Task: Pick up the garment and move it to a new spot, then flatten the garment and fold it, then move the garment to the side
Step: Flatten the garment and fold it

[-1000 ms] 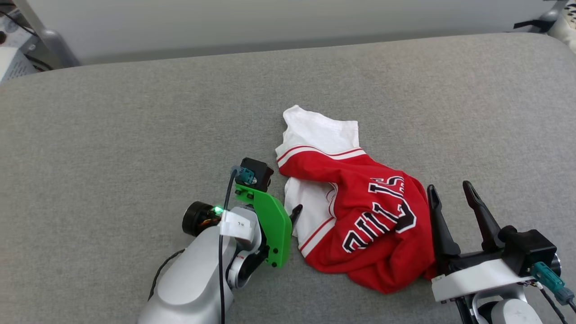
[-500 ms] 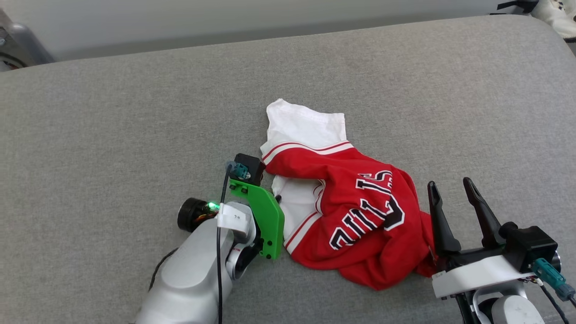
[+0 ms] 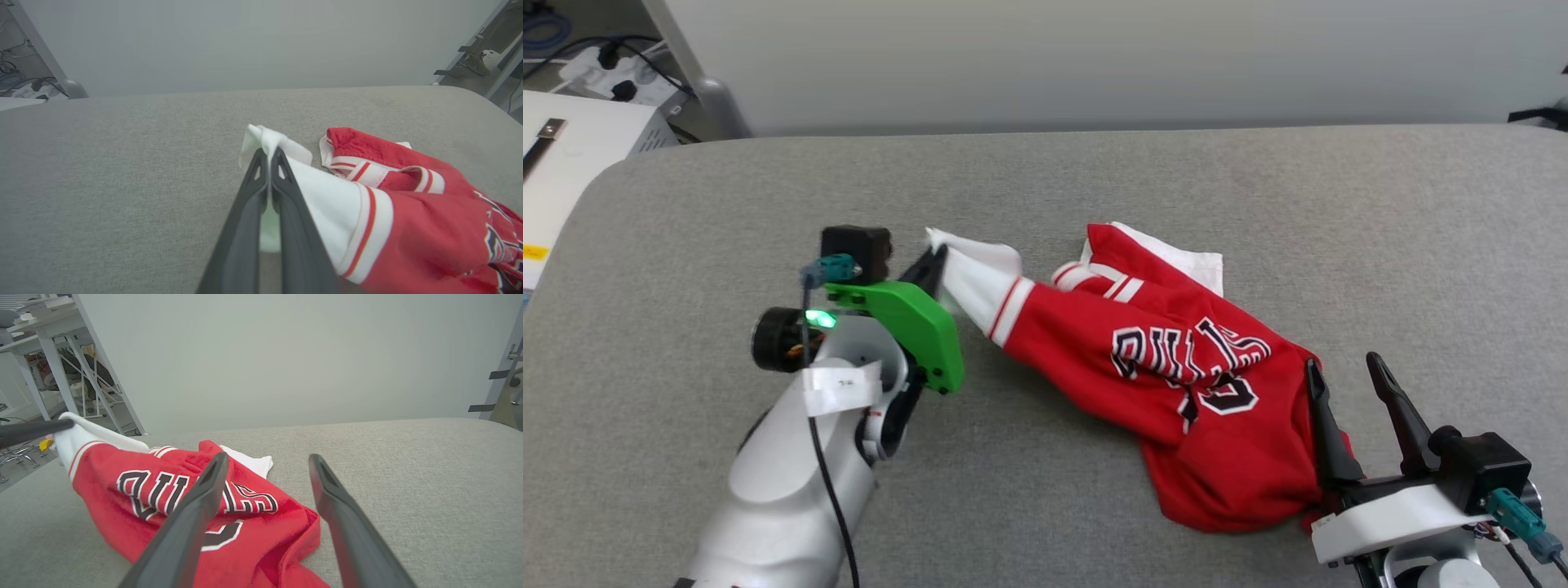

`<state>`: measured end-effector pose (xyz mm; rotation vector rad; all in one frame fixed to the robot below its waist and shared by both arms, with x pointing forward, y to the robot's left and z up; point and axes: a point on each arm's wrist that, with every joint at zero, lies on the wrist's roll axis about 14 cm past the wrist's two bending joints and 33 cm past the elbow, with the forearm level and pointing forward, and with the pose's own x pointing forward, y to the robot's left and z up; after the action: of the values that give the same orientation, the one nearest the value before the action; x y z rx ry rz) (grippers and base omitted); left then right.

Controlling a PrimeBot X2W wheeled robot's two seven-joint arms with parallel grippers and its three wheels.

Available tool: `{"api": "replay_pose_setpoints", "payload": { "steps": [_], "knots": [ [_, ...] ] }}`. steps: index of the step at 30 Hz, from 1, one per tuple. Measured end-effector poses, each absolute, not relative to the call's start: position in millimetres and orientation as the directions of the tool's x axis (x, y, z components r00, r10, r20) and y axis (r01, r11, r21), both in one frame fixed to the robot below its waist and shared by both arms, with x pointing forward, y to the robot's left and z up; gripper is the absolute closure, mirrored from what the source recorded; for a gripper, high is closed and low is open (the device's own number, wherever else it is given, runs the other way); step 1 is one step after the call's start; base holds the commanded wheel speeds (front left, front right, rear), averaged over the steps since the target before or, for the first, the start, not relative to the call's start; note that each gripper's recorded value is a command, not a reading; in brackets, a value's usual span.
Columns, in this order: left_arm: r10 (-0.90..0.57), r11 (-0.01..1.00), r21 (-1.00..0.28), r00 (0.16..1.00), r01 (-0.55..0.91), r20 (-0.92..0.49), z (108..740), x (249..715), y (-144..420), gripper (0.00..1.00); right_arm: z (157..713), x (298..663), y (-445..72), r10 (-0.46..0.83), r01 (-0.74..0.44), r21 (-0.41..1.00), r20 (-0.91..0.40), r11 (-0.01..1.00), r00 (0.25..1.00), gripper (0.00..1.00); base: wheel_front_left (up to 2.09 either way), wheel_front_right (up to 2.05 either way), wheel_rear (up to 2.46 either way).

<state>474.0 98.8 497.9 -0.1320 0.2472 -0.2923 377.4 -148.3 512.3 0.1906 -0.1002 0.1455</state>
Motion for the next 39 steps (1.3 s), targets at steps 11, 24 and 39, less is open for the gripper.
{"api": "replay_pose_setpoints", "payload": {
  "steps": [11, 24, 39],
  "knots": [
    [0.022, 0.974, -0.208, 0.955, -0.086, -0.296, 459.5, 413.3, 216.0, 1.00, 515.3, 381.4, -127.2, 0.196, -0.216, 0.183, 0.122, 0.959, 0.973, 0.00, 0.00, 0.00, 0.00],
    [0.095, 0.957, -0.221, 0.924, -0.187, -0.372, 416.2, 373.3, 232.7, 0.00, 510.3, 383.6, -127.4, 0.197, -0.214, 0.181, 0.107, 0.960, 0.975, 0.00, 0.00, 0.00, 0.00],
    [-0.066, 0.990, -0.119, 0.995, 0.074, 0.068, 520.0, 383.8, 201.1, 0.00, 504.5, 419.1, -106.2, 0.316, -0.306, 0.113, -0.084, 0.945, 0.945, 0.00, 0.00, 0.00, 0.00]
  ]
}}
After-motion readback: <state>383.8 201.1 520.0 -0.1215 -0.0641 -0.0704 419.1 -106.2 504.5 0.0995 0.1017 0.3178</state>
